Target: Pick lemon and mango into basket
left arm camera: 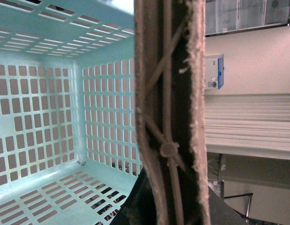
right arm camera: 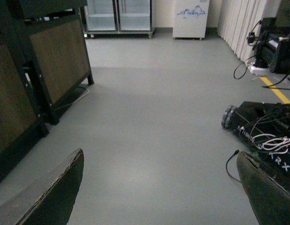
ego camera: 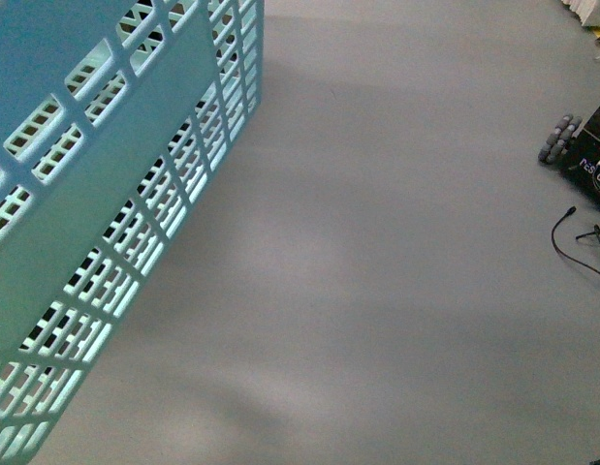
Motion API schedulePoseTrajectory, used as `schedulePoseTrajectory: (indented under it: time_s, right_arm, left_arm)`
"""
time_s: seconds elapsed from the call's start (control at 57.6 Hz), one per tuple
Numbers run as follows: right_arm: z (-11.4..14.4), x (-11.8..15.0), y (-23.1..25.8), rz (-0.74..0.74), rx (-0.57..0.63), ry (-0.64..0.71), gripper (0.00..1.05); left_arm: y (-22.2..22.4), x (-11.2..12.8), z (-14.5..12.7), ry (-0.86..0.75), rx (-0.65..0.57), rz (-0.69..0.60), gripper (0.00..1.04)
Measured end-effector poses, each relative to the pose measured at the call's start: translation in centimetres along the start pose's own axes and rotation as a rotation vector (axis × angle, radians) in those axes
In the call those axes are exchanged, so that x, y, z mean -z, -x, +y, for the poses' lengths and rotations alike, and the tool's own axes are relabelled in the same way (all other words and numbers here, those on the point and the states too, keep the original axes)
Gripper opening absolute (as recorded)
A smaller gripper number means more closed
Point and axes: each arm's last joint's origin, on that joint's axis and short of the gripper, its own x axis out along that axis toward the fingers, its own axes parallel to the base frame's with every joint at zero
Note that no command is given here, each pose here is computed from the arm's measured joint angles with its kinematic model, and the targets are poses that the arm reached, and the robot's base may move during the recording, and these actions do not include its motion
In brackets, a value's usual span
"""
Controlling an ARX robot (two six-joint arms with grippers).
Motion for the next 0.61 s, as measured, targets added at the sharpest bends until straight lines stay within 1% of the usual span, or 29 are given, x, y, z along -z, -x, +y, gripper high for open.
schedulePoseTrajectory:
  time_s: [0.608]
  right_arm:
    - [0.0, 0.0, 0.0, 0.0, 0.0, 0.0, 0.96]
  left_arm:
    - [0.0, 0.0, -0.01, 0.0, 0.0, 0.0, 0.05]
